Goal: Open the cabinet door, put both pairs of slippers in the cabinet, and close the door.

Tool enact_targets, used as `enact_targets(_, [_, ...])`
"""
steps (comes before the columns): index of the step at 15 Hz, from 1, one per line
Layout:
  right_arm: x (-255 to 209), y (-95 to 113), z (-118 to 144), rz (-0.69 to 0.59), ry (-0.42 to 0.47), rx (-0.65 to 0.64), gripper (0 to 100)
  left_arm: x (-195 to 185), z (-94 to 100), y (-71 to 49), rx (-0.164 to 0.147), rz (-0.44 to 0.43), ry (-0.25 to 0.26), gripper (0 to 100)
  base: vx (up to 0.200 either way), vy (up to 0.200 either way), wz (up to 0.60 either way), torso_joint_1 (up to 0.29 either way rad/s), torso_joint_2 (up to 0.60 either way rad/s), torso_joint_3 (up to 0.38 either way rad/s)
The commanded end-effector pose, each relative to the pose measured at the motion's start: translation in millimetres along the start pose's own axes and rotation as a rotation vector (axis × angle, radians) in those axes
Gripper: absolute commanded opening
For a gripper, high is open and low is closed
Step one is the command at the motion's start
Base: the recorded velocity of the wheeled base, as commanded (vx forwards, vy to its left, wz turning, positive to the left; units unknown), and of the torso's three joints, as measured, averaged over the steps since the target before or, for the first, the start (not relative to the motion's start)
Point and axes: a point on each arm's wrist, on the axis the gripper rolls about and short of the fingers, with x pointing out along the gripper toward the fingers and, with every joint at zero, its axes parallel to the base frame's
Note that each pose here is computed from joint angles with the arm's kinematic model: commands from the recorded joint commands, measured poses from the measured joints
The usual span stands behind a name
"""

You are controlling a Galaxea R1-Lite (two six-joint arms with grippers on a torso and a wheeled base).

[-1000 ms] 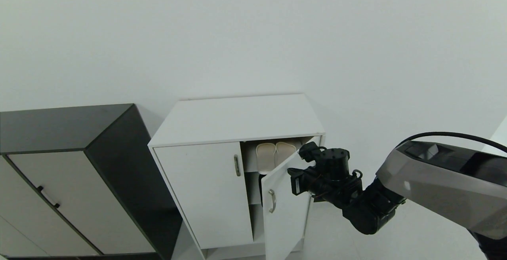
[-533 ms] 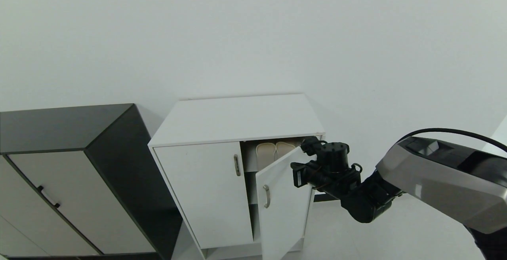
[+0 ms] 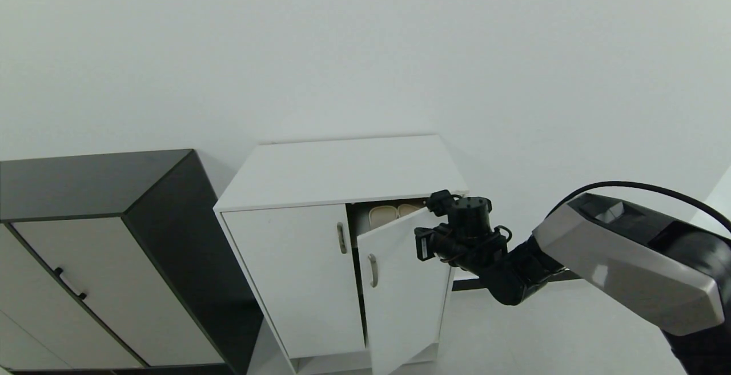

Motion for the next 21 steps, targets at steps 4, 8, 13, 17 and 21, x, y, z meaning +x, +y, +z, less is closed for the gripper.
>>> enact_targets(4, [15,-3,1,-0.037,-0.007,0.002,0,0,0.0,0.0,-0.001,0.000,0.000,0,0.000,0.000,0.00,0.000,0.00,0.000])
enact_targets(8, [23,-7,2,-0.046,-0.020,0.004,0,0,0.0,0.0,-0.001,0.000,0.000,0,0.000,0.000,0.00,0.000,0.00,0.000])
enact_targets(13, [38,-12,-1,-0.105,-0.034,0.006,0,0,0.0,0.0,-0.001,0.000,0.000,0,0.000,0.000,0.00,0.000,0.00,0.000])
enact_targets(17, [43,-18,1,-0.117,-0.035,0.010,0,0,0.0,0.0,-0.001,0.000,0.000,0,0.000,0.000,0.00,0.000,0.00,0.000])
enact_targets(21, [46,-22,6,-0.124,-0.042,0.012,0,0,0.0,0.0,-0.001,0.000,0.000,0,0.000,0.000,0.00,0.000,0.00,0.000])
